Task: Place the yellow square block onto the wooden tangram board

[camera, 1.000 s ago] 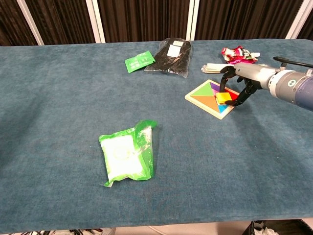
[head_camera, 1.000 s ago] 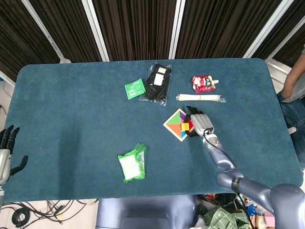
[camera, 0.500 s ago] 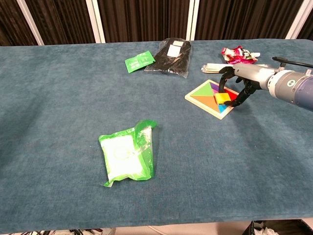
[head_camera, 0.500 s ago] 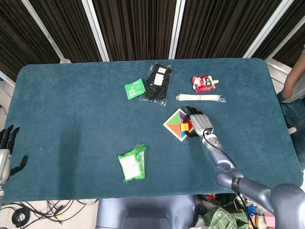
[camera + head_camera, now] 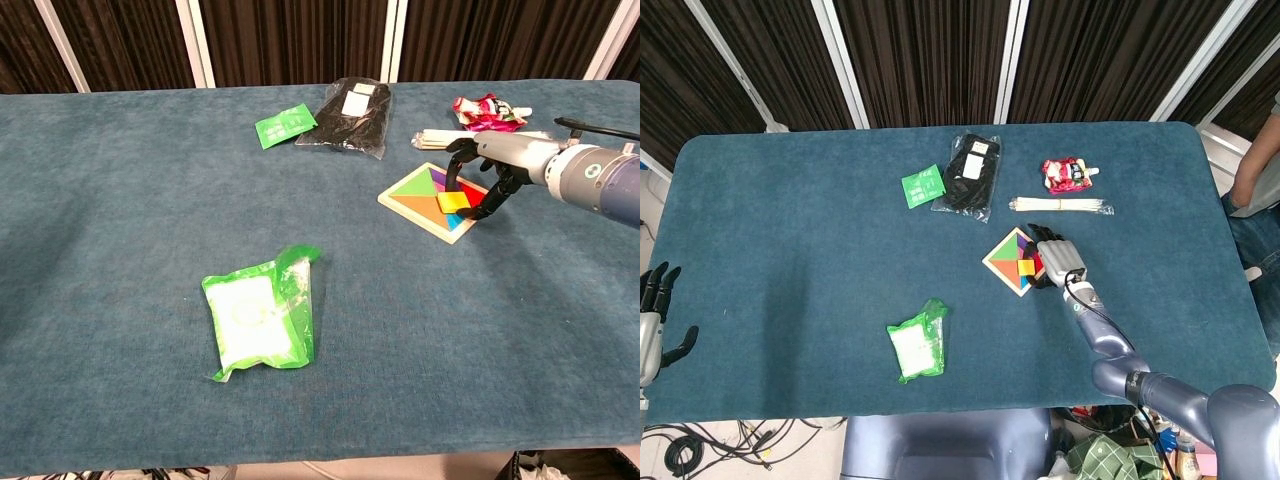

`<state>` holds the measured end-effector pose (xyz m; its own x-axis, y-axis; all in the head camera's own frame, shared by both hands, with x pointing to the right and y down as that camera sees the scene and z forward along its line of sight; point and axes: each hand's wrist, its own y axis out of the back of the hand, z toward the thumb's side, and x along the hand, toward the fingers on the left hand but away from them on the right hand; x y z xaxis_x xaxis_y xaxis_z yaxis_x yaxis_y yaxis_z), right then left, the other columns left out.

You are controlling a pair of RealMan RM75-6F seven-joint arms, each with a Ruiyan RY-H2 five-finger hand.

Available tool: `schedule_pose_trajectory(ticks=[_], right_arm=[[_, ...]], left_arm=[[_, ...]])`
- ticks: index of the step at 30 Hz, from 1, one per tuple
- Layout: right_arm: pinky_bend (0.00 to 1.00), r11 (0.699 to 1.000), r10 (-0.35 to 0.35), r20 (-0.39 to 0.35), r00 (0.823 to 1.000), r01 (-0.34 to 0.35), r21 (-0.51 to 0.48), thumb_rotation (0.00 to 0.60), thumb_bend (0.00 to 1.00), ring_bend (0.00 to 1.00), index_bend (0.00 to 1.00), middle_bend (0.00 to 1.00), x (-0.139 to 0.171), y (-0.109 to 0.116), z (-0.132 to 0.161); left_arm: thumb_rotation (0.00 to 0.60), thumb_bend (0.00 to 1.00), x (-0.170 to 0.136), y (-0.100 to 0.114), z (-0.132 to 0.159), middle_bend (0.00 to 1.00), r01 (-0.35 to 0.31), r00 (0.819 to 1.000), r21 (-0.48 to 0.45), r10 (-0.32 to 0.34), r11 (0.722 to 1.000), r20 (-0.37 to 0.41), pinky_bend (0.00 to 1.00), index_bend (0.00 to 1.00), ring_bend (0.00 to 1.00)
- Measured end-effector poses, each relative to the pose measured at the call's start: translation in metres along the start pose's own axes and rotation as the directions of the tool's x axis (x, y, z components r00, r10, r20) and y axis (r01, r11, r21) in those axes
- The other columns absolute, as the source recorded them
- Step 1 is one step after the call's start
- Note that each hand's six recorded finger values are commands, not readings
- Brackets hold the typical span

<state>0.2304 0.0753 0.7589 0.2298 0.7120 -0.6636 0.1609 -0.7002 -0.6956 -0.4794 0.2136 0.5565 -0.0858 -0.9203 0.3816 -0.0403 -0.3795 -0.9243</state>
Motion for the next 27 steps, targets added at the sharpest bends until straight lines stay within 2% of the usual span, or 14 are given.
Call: schedule_pose_trajectory(ticks=[12, 27], right_arm=[[0.13, 1.0, -0.002, 0.004, 1.0, 0.002, 0.001, 0.6, 0.34, 0.0, 0.49, 0.0, -0.0006, 0.0002, -0.0002], [0.13, 1.0, 0.004, 0.005, 1.0, -0.004, 0.009, 0.6, 0.34, 0.0, 0.42, 0.0, -0.0014, -0.0001, 0.0002]], left_arm=[[0.6, 0.33, 0.0, -0.0001, -0.0002, 0.0, 0.002, 1.0, 0.001, -0.002, 1.0, -0.001, 0.0, 0.0, 0.0], [0.6, 0.33, 0.0001, 0.0001, -0.0005, 0.0, 0.003, 1.0, 0.001, -0.003, 1.0, -0.003, 0.0, 0.0, 0.0]])
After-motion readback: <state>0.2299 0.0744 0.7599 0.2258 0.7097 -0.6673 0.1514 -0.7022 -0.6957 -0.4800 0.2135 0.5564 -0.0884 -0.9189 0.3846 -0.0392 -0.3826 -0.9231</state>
